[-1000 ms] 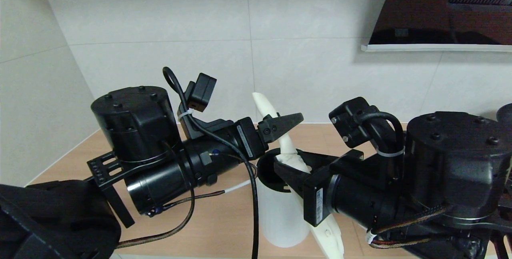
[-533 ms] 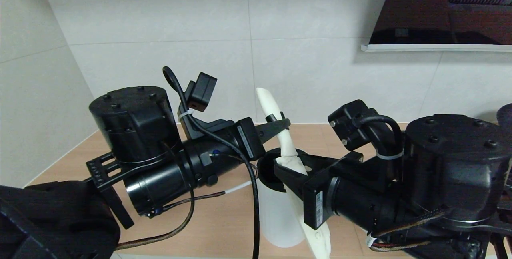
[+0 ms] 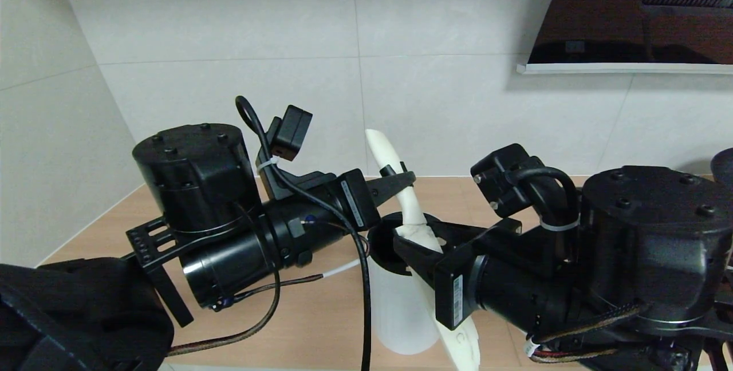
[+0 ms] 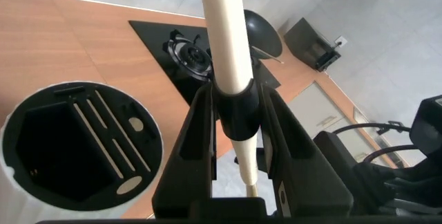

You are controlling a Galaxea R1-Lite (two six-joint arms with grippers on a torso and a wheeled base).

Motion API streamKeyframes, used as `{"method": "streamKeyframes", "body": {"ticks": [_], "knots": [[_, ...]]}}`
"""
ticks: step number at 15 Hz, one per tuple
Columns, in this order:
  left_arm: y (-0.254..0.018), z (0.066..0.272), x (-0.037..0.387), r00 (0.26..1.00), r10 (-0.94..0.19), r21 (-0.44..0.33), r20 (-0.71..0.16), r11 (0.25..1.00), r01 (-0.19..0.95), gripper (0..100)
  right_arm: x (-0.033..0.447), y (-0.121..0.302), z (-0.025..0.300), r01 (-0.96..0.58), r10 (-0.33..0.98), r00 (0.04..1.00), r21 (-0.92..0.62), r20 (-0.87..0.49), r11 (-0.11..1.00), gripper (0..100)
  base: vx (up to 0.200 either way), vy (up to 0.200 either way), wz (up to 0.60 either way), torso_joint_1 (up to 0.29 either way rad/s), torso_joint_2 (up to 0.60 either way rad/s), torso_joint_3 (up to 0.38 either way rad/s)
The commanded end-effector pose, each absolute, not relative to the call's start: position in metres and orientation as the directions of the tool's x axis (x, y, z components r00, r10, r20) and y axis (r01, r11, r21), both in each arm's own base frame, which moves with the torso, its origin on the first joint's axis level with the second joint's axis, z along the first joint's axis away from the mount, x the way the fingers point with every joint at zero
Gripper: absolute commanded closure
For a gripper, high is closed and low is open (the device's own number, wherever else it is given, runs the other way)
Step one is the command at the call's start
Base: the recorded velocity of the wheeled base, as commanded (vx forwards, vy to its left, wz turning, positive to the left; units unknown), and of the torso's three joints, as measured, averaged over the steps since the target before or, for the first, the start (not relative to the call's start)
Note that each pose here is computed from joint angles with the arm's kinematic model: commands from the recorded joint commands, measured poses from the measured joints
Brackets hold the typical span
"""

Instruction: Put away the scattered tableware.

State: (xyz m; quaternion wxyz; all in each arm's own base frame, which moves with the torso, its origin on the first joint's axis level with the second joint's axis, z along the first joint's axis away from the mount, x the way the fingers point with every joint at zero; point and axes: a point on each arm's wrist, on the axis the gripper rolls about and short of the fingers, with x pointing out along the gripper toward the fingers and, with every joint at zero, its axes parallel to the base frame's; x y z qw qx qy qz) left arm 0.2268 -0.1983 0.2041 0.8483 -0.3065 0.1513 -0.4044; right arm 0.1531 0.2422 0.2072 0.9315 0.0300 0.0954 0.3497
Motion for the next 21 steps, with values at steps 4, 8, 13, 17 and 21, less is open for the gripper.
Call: {"method": "streamKeyframes", "body": {"ticks": [4, 8, 13, 17, 21], "knots": [[-0.197, 0.209, 0.225, 0.627, -0.779, -0.636, 0.003, 0.482, 0.602, 100, 0.152, 0.24, 0.21, -0.647, 0.659, 0.737, 0.127, -0.148, 0.752, 0, 0.0, 0.0, 0.0, 0.0, 0.0, 0.0], [-0.198, 0.229, 0.232, 0.742, -0.67, -0.567, 0.002, 0.611, 0.553, 100, 0.152, 0.213, 0.232, -0.612, 0.623, 0.778, 0.132, -0.078, 0.78, 0, 0.0, 0.0, 0.0, 0.0, 0.0, 0.0], [-0.178, 0.306, 0.224, 0.834, -0.544, -0.472, 0.088, 0.715, 0.516, 100, 0.163, 0.15, 0.263, -0.466, 0.467, 0.884, 0.085, 0.001, 0.881, 0, 0.0, 0.0, 0.0, 0.0, 0.0, 0.0], [-0.181, 0.306, 0.218, 0.917, -0.392, -0.357, 0.07, 0.849, 0.39, 100, 0.176, 0.135, 0.26, -0.382, 0.383, 0.922, 0.032, -0.049, 0.924, 0, 0.0, 0.0, 0.0, 0.0, 0.0, 0.0], [-0.203, 0.292, 0.221, 0.964, -0.246, -0.245, 0.099, 0.933, 0.264, 100, 0.183, 0.138, 0.253, -0.37, 0.371, 0.925, 0.022, -0.079, 0.929, 0, 0.0, 0.0, 0.0, 0.0, 0.0, 0.0]]}}
